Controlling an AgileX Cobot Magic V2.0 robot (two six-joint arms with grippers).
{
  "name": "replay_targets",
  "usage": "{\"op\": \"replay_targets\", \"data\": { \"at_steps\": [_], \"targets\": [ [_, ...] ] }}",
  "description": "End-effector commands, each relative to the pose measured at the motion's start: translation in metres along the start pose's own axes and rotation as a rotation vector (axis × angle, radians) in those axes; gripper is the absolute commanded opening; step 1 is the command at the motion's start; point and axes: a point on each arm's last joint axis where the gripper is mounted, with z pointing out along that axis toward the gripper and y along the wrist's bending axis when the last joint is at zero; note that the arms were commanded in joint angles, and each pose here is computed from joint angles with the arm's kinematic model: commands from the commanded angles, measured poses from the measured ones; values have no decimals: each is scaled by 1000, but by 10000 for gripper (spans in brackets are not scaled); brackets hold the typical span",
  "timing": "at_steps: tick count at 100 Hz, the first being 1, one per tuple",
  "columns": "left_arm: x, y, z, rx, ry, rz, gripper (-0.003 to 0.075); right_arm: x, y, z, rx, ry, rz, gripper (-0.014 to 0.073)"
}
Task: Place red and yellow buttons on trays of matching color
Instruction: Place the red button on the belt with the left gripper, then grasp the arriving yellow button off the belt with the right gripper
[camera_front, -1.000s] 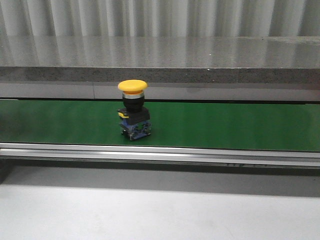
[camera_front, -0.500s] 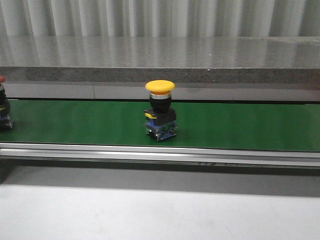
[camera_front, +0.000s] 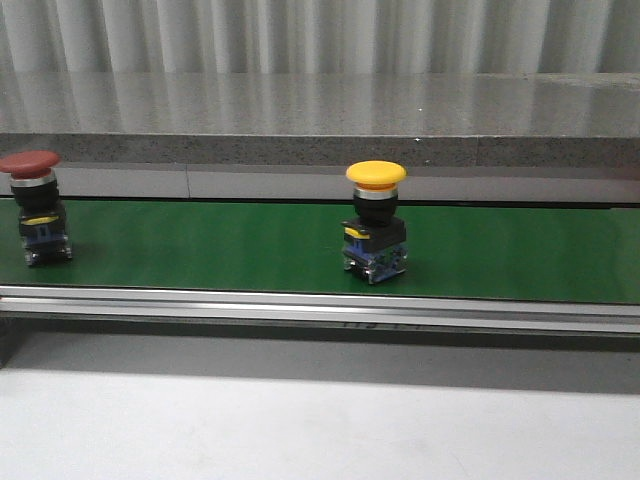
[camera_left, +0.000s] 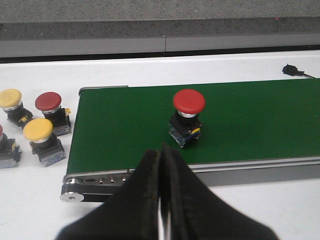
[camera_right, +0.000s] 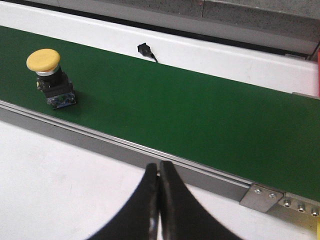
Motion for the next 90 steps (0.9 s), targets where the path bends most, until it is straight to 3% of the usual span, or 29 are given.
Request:
{"op": "replay_targets", "data": {
  "at_steps": [1,6,14,27,39,60,90],
  "targets": [
    [-8,-1,-8,13,-97,-9,-20,-30,-2,4,-1,-28,2,-62],
    [-8,-1,-10,13,-106,-9,-20,-41,-1,10,-21,9,5,-41],
    [-9,-1,-10,13,-113,-9,-20,-58,1,21,-64,81,13,71],
    [-9,-1,-10,13,-113,-9,-20,-84,5,45,-118,191,1,435],
    [-9,-1,-10,13,-113,-9,-20,-101,9,75,-155,286,-8,645],
    [-9,-1,-10,13,-113,-9,-20,-111,19,121,-217,433,-9,664],
    [-9,-1,-10,13,-113,-9,-20,-101,30,180,-257,626,-29,664]
  ]
}}
